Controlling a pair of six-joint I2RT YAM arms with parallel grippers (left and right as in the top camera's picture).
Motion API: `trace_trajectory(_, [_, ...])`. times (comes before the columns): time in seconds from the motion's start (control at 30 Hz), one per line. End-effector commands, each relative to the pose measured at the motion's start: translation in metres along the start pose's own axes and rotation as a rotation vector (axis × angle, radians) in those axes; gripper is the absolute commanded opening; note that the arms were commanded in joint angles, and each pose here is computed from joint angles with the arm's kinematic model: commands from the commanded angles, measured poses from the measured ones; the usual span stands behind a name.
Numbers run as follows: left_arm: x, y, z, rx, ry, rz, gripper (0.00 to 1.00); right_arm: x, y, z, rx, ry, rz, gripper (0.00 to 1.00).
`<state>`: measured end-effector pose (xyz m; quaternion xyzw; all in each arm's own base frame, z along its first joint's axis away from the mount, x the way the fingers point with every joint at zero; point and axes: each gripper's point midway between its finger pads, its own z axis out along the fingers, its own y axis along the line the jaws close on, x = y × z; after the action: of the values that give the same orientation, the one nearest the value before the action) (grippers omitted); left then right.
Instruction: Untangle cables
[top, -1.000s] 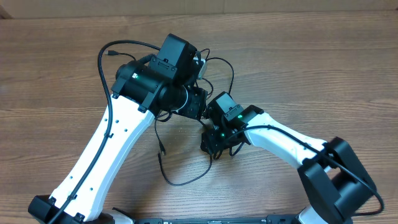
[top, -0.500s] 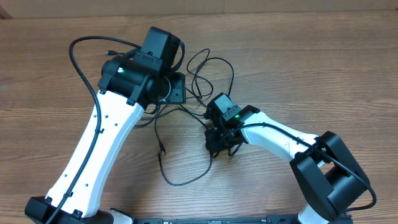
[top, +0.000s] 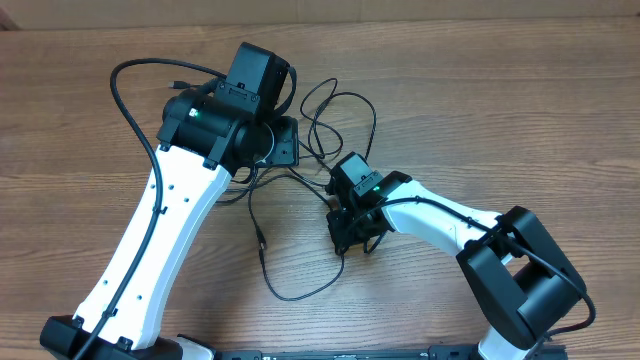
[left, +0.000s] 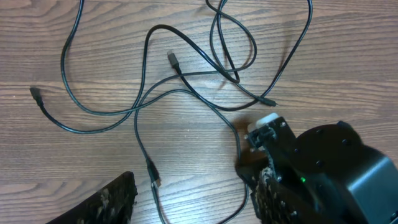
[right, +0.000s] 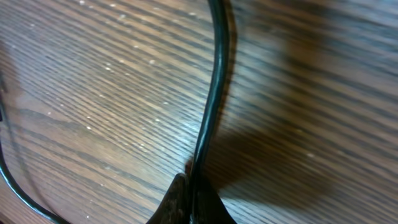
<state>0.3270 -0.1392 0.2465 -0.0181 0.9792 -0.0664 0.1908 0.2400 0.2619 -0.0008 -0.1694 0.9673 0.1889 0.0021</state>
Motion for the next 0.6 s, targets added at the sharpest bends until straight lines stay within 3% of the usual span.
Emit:
trace_trajectory(0.0, [0.0,0.003,-0.001,-0.009,-0.006,-0.019,0.63,-0.008,0.006,0.004,-0.018,-0.022,-0.019,0.04])
trace_trajectory(0.3, [-0.002,0.004,-0.001,-0.009,-0.012,0.004,0.69,-0.081,0.059,-0.061,-0.261,-0.241,-0.097,0.04])
trace_trajectory(0.57, [-0.002,0.003,-0.001,-0.007,-0.012,0.003,0.74,-0.139,0.093,-0.187,-0.326,-0.554,-0.207,0.04])
